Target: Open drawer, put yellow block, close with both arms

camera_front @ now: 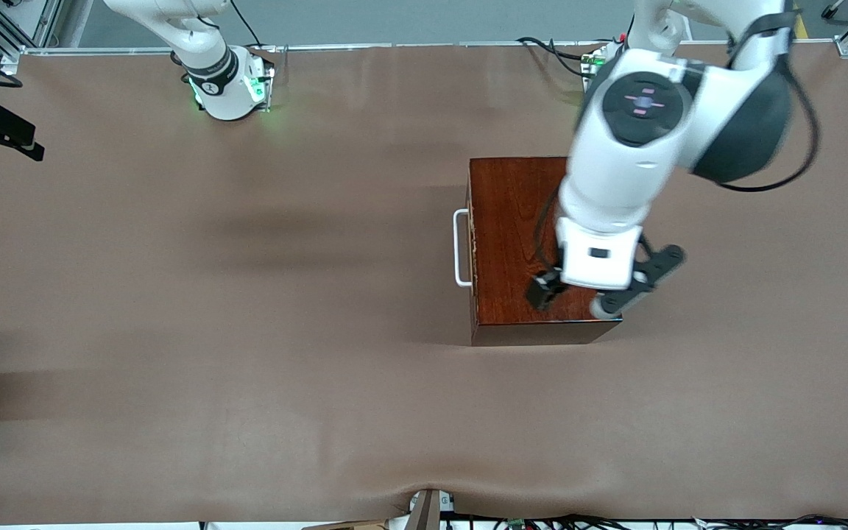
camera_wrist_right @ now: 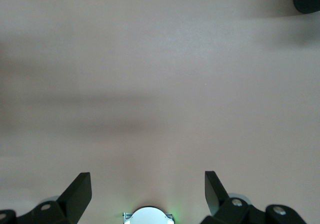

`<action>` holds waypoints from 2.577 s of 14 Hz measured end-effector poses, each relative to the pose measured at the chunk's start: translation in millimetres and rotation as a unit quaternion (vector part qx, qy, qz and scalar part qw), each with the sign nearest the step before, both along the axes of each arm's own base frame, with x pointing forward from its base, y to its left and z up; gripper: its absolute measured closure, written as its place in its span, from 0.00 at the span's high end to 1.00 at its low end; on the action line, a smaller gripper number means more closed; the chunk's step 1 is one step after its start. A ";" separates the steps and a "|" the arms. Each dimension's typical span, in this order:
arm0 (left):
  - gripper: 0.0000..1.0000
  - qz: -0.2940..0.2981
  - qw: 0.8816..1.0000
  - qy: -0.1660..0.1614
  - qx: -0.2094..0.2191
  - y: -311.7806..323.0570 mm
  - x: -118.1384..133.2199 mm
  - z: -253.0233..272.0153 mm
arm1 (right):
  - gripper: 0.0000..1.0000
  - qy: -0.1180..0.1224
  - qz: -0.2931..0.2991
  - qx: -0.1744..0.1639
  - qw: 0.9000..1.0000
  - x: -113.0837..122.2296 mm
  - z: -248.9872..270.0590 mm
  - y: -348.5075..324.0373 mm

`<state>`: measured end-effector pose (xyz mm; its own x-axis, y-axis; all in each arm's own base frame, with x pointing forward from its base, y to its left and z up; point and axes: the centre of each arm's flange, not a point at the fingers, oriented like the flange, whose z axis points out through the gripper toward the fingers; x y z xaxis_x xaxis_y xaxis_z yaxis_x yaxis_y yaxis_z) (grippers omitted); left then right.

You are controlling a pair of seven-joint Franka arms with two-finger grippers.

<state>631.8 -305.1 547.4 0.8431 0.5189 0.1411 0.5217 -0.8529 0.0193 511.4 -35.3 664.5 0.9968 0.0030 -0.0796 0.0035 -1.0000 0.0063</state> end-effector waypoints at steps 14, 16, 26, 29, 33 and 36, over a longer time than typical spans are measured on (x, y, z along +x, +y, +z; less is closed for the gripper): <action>1.00 -0.129 0.990 0.055 0.026 130.0 11.0 36.1 | 1.00 0.000 0.000 0.000 1.000 0.0 0.0 0.0; 1.00 -0.148 0.987 0.063 0.022 153.4 10.8 43.4 | 1.00 0.000 0.000 0.000 1.000 0.0 0.0 0.0; 1.00 -0.228 0.970 0.089 0.010 259.4 7.7 59.3 | 1.00 0.000 0.000 0.000 1.000 0.0 0.0 0.1; 1.00 -0.231 0.969 0.090 0.008 266.8 1.5 62.8 | 1.00 0.000 0.000 0.000 1.000 0.0 0.0 0.1; 1.00 -0.231 0.969 0.089 0.003 269.8 -14.1 73.3 | 1.00 0.000 0.000 0.000 1.000 0.0 0.0 0.1; 1.00 -0.231 0.969 0.089 -0.001 273.1 -31.1 82.6 | 1.00 0.000 0.000 0.000 1.000 0.0 0.0 0.1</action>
